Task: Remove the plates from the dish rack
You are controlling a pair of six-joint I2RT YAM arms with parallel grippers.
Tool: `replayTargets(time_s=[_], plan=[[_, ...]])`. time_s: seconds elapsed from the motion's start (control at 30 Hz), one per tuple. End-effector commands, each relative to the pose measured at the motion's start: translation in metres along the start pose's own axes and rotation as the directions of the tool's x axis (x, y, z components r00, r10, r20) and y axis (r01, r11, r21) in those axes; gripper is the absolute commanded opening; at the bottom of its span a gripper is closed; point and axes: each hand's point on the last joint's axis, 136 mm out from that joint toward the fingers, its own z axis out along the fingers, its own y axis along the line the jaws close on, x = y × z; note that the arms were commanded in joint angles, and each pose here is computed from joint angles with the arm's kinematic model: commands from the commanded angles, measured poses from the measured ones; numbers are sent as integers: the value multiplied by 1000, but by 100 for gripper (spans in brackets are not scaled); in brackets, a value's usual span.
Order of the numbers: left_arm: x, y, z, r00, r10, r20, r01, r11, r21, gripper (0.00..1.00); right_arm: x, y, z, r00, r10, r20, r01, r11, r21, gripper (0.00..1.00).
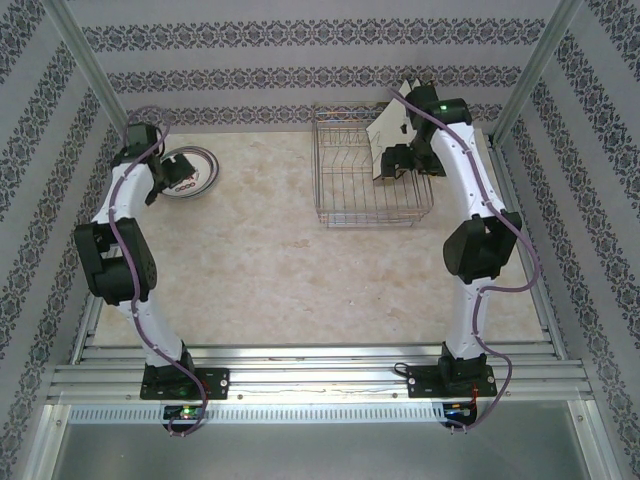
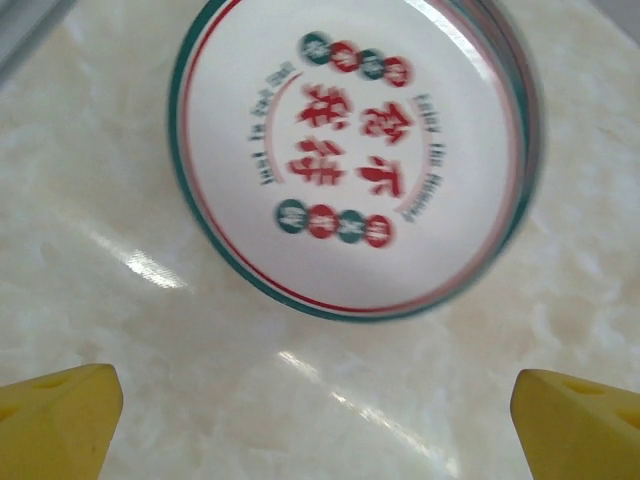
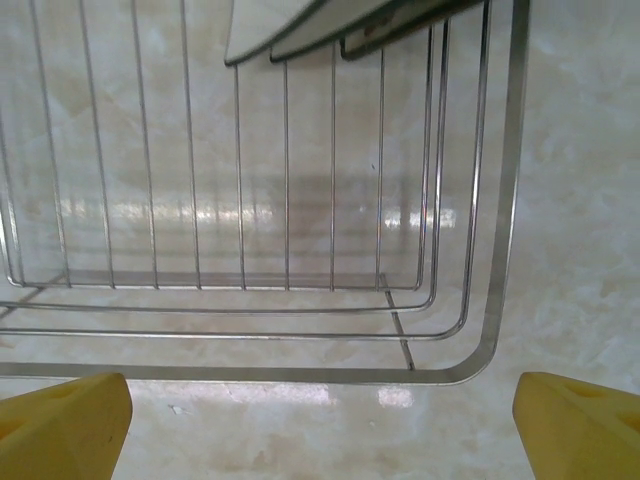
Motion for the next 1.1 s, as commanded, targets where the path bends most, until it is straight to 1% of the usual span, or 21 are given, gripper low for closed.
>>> replayTargets(time_s=[0.0, 0.07, 0.17, 0.37, 0.47, 0.67, 0.9, 1.07], plan=[[27, -5, -34, 966, 213, -146, -223, 973, -61, 100, -19, -3, -30, 996, 5, 93, -5, 1000, -5, 98], [36, -20, -40, 945, 259, -198, -271, 962, -34, 100, -31, -3, -40, 990, 6, 138, -6, 1000, -4, 98], [48, -46, -47, 917, 308, -252, -312, 950, 27, 100, -51, -3, -48, 978, 6, 207, -6, 1000, 0, 98], [65, -78, -48, 849, 424, -314, -437, 899, 33, 100, -81, -6, -35, 959, -16, 284, 5, 999, 39, 98], [70, -92, -47, 827, 457, -327, -469, 882, 44, 100, -93, -7, -29, 947, -11, 320, -3, 999, 44, 98], [76, -107, -42, 808, 480, -342, -490, 870, 64, 100, -119, -10, -16, 921, -9, 389, -22, 997, 74, 98], [76, -109, -41, 802, 484, -350, -496, 866, 61, 100, -141, -17, 11, 906, 10, 424, -54, 994, 92, 98], [78, -108, -39, 799, 481, -360, -497, 866, 56, 100, -149, -10, 28, 902, 38, 430, -62, 997, 41, 98]])
